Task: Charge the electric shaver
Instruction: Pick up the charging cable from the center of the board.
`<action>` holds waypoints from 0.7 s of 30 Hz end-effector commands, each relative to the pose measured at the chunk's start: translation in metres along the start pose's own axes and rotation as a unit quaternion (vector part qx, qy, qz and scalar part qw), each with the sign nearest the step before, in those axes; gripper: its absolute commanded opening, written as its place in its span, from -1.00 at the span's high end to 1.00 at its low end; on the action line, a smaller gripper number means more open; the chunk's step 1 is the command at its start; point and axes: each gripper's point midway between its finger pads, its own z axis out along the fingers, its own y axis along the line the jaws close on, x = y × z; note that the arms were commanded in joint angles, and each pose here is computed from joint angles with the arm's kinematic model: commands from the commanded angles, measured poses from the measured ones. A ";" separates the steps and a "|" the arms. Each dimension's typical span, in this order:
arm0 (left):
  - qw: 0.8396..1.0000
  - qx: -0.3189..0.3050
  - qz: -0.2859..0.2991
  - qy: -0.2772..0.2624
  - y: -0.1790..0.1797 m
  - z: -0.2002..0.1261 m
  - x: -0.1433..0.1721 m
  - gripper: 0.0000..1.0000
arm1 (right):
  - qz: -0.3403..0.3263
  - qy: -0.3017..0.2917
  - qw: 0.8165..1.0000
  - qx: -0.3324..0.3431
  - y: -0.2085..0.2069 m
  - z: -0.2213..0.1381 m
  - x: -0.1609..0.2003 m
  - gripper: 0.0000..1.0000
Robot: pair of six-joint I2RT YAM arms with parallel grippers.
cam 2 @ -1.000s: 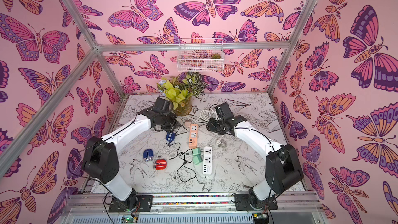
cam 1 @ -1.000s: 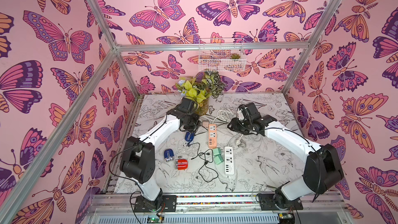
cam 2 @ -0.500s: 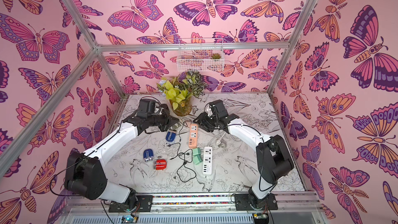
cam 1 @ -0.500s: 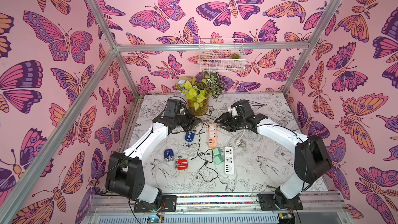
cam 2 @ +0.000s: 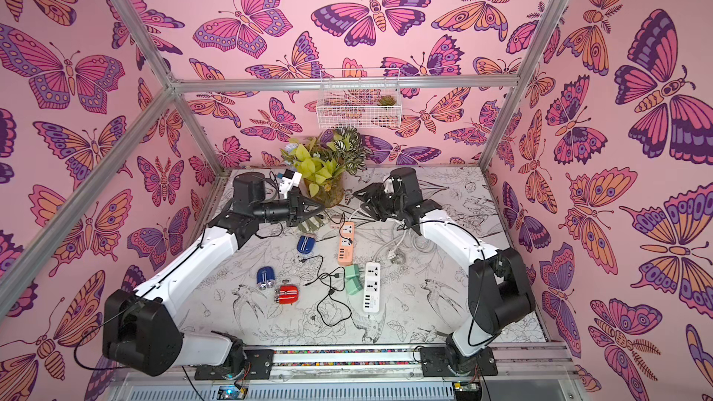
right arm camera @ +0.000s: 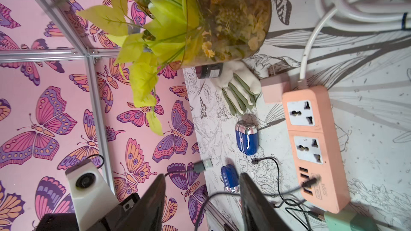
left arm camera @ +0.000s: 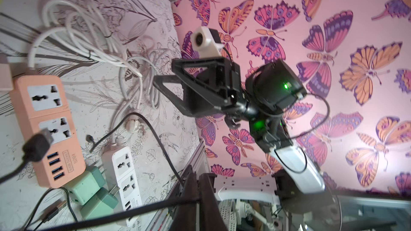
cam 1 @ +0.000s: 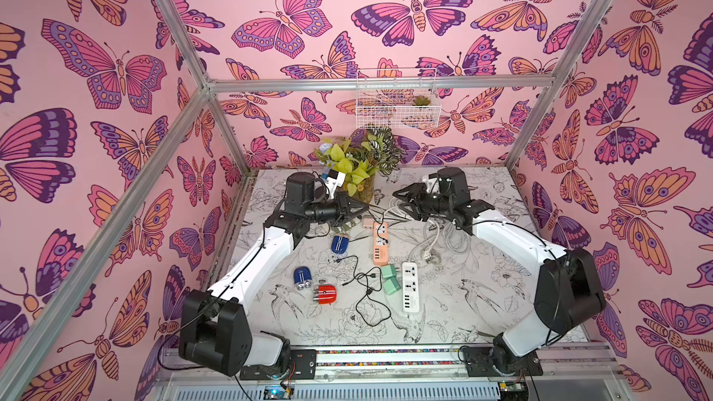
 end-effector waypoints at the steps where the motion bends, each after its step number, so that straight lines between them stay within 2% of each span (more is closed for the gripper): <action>1: 0.992 0.061 0.111 0.020 -0.028 -0.007 0.009 1.00 | -0.030 0.006 0.998 -0.062 0.040 -0.008 -0.001 -0.13; 3: 0.987 0.080 0.136 0.025 -0.035 -0.009 0.013 1.00 | -0.029 0.013 0.997 -0.076 0.045 -0.007 0.000 -0.15; 9: 0.980 0.113 0.160 0.038 -0.049 -0.008 0.014 1.00 | 0.010 0.078 0.991 -0.110 0.049 0.012 0.014 -0.23; 15: 0.978 0.120 0.170 0.029 -0.052 -0.005 0.006 1.00 | 0.048 0.111 0.984 -0.131 0.053 0.026 0.038 -0.36; 21: 0.976 0.129 0.176 0.020 -0.058 -0.002 -0.005 1.00 | 0.089 0.131 0.978 -0.137 0.046 0.038 0.066 -0.38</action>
